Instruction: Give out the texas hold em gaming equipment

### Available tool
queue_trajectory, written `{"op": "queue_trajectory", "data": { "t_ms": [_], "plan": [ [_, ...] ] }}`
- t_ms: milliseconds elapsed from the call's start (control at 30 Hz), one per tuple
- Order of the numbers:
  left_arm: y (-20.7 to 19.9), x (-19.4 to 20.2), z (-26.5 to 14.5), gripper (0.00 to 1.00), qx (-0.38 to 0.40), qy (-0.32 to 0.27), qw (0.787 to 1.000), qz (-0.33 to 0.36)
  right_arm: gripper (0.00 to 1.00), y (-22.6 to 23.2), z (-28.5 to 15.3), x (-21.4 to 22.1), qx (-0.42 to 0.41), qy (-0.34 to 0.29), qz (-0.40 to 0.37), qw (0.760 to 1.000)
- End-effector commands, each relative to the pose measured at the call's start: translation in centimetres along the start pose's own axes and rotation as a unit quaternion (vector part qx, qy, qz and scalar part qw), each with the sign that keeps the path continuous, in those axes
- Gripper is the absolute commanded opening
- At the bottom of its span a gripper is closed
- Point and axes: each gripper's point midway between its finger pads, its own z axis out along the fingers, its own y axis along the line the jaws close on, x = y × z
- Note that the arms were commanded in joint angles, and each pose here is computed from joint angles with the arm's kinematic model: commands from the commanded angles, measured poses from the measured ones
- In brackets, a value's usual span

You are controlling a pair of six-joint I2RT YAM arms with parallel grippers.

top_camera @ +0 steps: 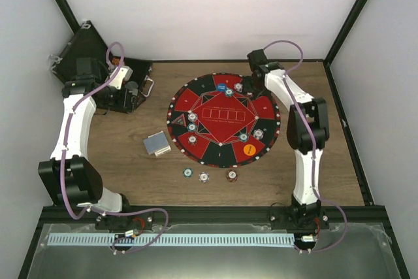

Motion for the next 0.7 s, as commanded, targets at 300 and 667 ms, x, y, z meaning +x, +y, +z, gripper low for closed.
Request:
{"op": "queue_trajectory", "data": {
  "t_ms": [300,667],
  "plan": [
    [-0.2,-0.9,-0.6,1.00,0.004,-0.015,1.000,0.004,0.83,6.4,-11.7,9.1,-0.033,-0.063,-0.080,0.994],
    [-0.3,-0.5,-0.7,1.00,0.001,-0.014,1.000,0.006,0.90,9.0,-14.1,19.9,-0.063,-0.021,-0.135,0.989]
  ]
}}
